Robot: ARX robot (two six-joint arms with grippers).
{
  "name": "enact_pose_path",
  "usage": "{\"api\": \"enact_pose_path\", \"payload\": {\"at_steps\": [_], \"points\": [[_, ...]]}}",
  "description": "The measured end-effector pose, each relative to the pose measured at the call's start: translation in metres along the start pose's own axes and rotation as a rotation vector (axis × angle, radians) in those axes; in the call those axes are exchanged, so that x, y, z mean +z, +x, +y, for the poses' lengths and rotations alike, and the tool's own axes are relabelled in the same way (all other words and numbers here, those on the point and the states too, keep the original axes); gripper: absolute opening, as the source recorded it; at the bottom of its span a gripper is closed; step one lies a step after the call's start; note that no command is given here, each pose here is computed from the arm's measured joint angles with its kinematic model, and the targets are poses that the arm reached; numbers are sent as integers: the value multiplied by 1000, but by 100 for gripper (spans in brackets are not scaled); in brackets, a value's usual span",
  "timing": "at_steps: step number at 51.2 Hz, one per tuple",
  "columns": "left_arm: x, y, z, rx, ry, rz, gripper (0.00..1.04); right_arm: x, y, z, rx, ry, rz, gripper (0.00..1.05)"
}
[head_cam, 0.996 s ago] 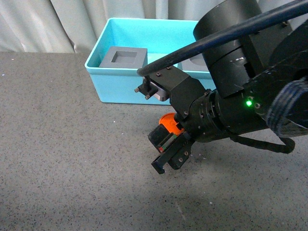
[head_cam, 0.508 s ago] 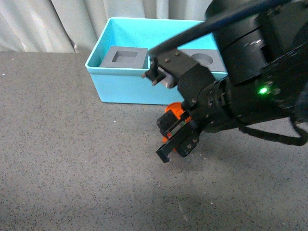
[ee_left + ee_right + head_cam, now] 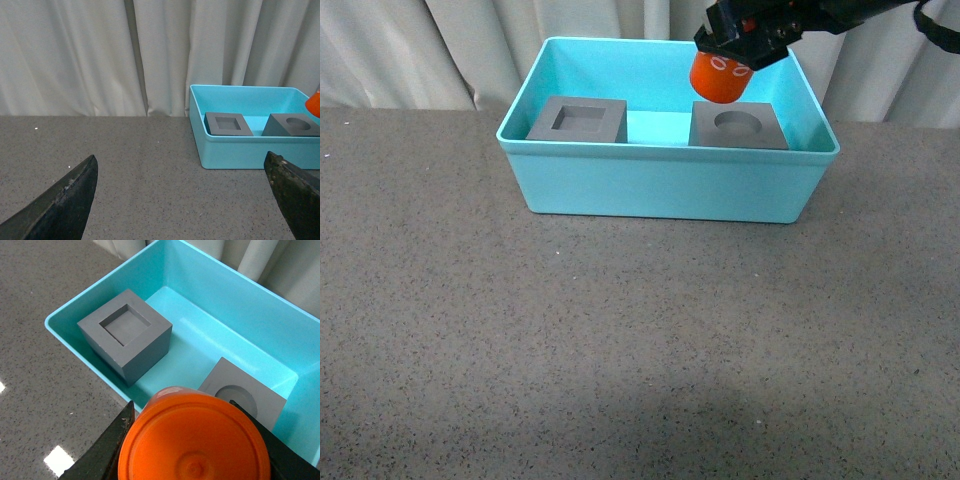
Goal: Place gray and orange parts in blue box
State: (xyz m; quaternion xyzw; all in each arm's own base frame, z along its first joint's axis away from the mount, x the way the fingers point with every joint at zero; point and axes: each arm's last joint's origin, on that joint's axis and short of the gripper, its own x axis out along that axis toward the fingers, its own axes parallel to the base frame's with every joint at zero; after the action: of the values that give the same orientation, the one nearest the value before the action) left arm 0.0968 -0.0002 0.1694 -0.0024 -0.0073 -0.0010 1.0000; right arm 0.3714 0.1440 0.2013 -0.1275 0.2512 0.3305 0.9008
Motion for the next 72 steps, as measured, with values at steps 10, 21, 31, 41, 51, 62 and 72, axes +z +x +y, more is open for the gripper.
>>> {"api": "enact_pose_path", "payload": {"at_steps": [10,21,31,41,51,62,72], "points": [[0,0,0,0,0,0,98,7,41,-11,17,18,38,45],[0,0,0,0,0,0,98,4,90,-16,14,27,104,45],[0,0,0,0,0,0,98,-3,122,-16,45,40,162,45],[0,0,0,0,0,0,98,-10,139,-16,47,48,213,45],[0,0,0,0,0,0,98,-15,149,-13,48,59,233,45],[0,0,0,0,0,0,98,-14,154,-12,38,48,245,45],[0,0,0,0,0,0,98,-13,156,-12,41,49,239,47]]}}
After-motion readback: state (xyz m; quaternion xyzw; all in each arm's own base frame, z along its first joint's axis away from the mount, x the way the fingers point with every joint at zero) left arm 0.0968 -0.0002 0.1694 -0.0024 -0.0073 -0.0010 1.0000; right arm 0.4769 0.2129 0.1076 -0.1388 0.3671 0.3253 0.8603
